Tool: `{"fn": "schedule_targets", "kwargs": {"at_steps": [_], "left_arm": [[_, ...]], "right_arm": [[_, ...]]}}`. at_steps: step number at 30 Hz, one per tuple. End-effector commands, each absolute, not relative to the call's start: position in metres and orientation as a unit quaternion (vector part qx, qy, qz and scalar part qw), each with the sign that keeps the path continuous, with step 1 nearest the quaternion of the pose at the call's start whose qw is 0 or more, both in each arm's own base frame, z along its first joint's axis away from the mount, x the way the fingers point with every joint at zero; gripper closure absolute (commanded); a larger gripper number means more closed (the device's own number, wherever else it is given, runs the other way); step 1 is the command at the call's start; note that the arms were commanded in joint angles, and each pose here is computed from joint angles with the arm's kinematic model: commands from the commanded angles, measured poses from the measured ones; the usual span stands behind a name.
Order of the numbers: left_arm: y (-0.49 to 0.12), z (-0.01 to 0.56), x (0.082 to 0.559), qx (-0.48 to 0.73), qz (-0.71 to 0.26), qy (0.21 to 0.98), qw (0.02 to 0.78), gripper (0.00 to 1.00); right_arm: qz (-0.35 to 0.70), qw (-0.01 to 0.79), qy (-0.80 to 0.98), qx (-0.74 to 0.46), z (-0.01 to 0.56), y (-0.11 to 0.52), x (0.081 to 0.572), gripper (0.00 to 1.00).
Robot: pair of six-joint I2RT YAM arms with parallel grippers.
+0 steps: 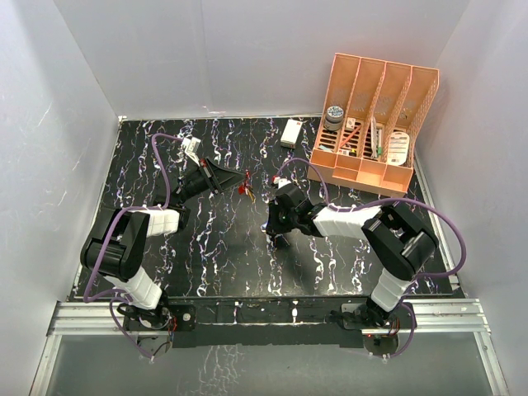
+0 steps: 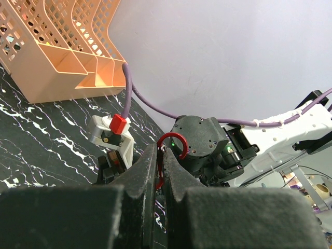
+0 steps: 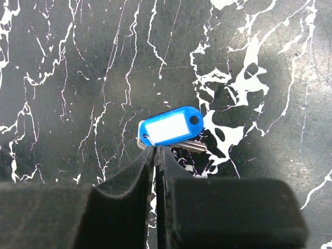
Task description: Put the keys on the keyring
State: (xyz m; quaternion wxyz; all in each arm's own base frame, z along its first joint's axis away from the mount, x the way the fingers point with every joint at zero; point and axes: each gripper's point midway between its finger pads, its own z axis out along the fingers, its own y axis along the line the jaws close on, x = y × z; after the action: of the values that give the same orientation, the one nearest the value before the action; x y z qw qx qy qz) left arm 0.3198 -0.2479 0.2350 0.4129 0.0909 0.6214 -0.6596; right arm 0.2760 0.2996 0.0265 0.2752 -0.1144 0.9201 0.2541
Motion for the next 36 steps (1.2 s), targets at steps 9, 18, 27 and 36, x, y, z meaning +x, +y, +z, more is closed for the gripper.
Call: {"fn": "schedule_targets", "kwargs": {"at_steps": [9, 18, 27, 36], "left_arm": [[-0.239, 0.296, 0.294, 0.186, -0.658, 0.51, 0.522, 1.0], [-0.239, 0.3, 0.294, 0.188, -0.659, 0.507, 0.523, 1.0], [-0.24, 0.309, 0.29, 0.203, -0.658, 0.498, 0.527, 1.0], [-0.241, 0.313, 0.286, 0.213, -0.66, 0.493, 0.525, 1.0]], "right_arm": [[0.269, 0.383, 0.878, -0.103, 0.084, 0.301, 0.303, 1.0], [0.262, 0.469, 0.836, -0.112, 0.142, 0.291, 0.317, 1.0], [0.258, 0.524, 0.8, -0.139, 0.188, 0.296, 0.333, 1.0], [0.261, 0.565, 0.768, -0.151, 0.232, 0.302, 0.345, 1.0]]}}
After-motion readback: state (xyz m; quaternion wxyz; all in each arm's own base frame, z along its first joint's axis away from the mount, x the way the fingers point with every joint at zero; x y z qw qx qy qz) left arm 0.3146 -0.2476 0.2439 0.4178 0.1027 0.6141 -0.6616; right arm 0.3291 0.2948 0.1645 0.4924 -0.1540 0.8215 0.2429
